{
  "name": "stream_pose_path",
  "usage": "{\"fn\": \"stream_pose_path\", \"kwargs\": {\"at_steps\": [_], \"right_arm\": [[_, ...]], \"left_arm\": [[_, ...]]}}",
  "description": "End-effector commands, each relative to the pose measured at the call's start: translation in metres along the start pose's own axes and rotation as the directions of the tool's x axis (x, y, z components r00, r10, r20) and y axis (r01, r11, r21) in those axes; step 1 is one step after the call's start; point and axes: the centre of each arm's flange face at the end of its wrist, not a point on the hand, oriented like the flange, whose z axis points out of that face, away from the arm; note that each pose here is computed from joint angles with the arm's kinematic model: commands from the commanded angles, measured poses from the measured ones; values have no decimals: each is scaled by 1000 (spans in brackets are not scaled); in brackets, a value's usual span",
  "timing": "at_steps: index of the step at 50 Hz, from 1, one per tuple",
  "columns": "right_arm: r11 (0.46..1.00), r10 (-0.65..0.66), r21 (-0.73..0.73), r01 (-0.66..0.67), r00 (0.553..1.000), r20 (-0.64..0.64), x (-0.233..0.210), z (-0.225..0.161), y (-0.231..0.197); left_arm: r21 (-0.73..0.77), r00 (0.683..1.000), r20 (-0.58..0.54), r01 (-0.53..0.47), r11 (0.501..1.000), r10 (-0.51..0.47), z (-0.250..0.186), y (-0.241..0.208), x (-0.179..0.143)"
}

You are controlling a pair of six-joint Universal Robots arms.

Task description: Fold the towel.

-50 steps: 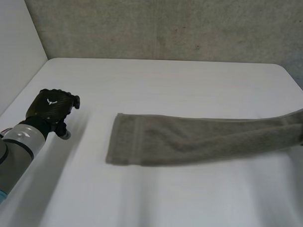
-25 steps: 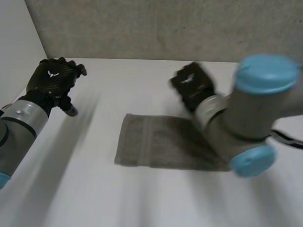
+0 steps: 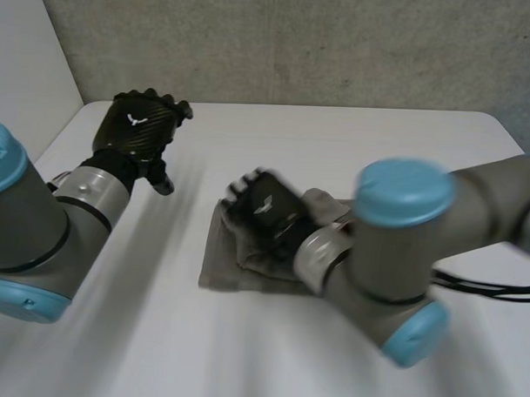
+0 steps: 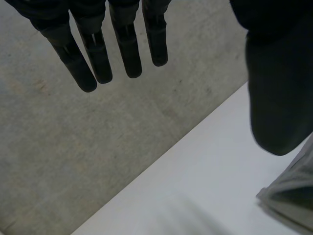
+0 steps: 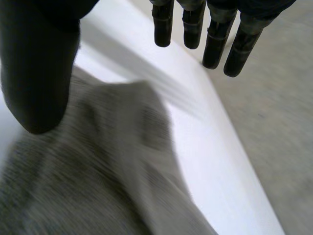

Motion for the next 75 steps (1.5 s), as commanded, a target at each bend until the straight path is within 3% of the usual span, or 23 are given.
{"fn": "stream_pose_path", "kwargs": {"at_steps": [1, 8, 16, 27, 37, 42, 44, 50, 58, 75], "right_arm": [[979, 197, -17, -204, 958, -208, 77, -37, 9], [942, 272, -102, -319, 906, -326, 102, -74, 49], [916, 297, -175, -362, 902, -314, 77, -86, 74], [894, 318, -225, -388, 902, -292, 54, -91, 92], [882, 326, -256, -397, 903, -278, 47, -87, 101], [881, 272, -308, -358, 918, -288, 44, -83, 114], [884, 247, -320, -341, 921, -300, 44, -82, 117], [889, 175, -351, -293, 927, -331, 44, -79, 126], [891, 168, -352, -288, 928, -334, 44, -78, 125], [893, 166, -348, -286, 927, -337, 44, -78, 125]], "left_arm": [[28, 996, -82, 21, 999, -19, -5, -9, 31], [35, 974, -226, 32, 999, -24, -14, -11, 87], [25, 939, -345, 27, 999, -17, -20, 1, 139], [6, 931, -364, 11, 1000, -8, 12, 28, 171], [-110, 958, -286, -35, 993, 2, 37, 59, 171], [-166, 989, -150, -40, 985, 15, 48, 66, 153], [-203, 999, -29, -41, 978, 36, 52, 70, 134], [-281, 990, 116, -43, 959, 79, 49, 80, 114], [-347, 986, 121, -65, 936, 113, 24, 90, 110], [-289, 990, 111, -52, 956, 87, 13, 76, 115]]}}
